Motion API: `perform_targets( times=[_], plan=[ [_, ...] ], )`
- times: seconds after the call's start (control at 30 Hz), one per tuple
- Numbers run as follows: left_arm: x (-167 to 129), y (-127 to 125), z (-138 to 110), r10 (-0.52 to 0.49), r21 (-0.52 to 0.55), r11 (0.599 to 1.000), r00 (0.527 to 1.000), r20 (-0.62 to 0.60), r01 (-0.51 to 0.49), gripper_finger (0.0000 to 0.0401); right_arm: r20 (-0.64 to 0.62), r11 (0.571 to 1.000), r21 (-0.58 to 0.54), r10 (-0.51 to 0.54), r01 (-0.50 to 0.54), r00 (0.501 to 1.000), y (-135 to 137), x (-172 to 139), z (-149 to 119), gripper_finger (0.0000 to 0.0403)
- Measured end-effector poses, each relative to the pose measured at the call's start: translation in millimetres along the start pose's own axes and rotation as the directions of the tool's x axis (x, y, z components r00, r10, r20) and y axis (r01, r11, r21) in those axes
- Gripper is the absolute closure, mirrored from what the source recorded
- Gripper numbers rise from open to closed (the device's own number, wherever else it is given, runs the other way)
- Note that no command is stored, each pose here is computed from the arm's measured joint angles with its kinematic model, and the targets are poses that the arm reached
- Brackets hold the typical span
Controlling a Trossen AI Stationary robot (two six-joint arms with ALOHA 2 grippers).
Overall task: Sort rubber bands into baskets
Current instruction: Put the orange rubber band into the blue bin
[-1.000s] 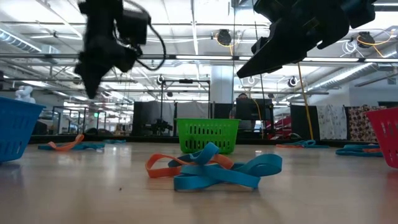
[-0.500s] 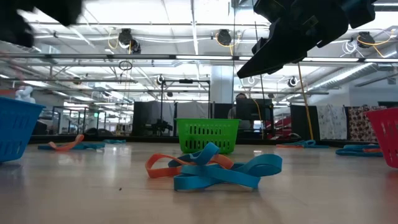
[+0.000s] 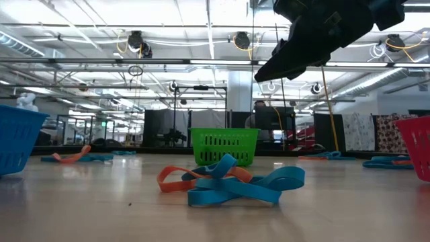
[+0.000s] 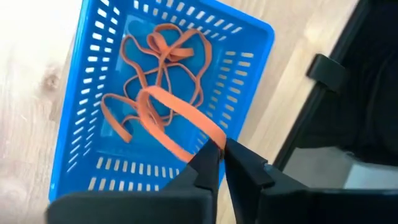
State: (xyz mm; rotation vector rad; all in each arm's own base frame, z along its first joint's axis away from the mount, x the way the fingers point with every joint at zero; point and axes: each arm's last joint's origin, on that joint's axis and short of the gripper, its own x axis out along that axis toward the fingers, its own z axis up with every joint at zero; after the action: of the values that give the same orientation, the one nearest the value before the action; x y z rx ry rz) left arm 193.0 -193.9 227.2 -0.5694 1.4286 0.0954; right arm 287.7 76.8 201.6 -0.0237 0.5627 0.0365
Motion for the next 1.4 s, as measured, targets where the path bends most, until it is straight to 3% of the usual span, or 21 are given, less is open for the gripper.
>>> perform_targets(
  times=[0.53, 0.77, 0.9, 1.07, 1.23, 1.4],
  plan=[
    [0.8, 7.8, 8.2, 0.054, 0.027, 0.998, 0.999, -0.005, -0.054, 0.0325, 0.007, 1.0, -0.006, 0.001, -0.001, 1.0, 0.1, 0.0, 0.7, 0.0289],
    [-4.3, 26.8, 47.1, 0.169, 0.034, 0.983, 0.961, 0.22, -0.181, 0.0324, 0.008, 1.0, -0.006, 0.001, -0.001, 1.0, 0.1, 0.0, 0.7, 0.0289],
    [-10.8, 51.0, 77.0, 0.27, -0.11, 0.962, 0.924, 0.272, -0.249, 0.0324, 0.008, 1.0, -0.007, 0.001, -0.001, 1.0, 0.1, 0.0, 0.8, 0.0289],
    [-18.1, 94.9, 104.1, 0.413, -0.366, 0.873, 0.887, 0.205, -0.321, 0.0324, 0.008, 1.0, -0.01, 0.001, -0.001, 1.0, 0.1, 0.0, 0.9, 0.0289],
    [-16.5, 128.4, 111.8, 0.445, -0.438, 0.819, 0.892, 0.076, -0.371, 0.0324, -0.003, 1.0, -0.013, 0.0, 0.0, 1.0, 0.0, 0.0, -0.3, 0.0289],
    [-10.8, 145.2, 112.3, 0.467, -0.478, 0.785, 0.884, 0.038, -0.394, 0.0324, -0.028, 1.0, -0.018, -0.003, 0.003, 1.0, -0.3, 0.0, -2.7, 0.0289]
  ],
)
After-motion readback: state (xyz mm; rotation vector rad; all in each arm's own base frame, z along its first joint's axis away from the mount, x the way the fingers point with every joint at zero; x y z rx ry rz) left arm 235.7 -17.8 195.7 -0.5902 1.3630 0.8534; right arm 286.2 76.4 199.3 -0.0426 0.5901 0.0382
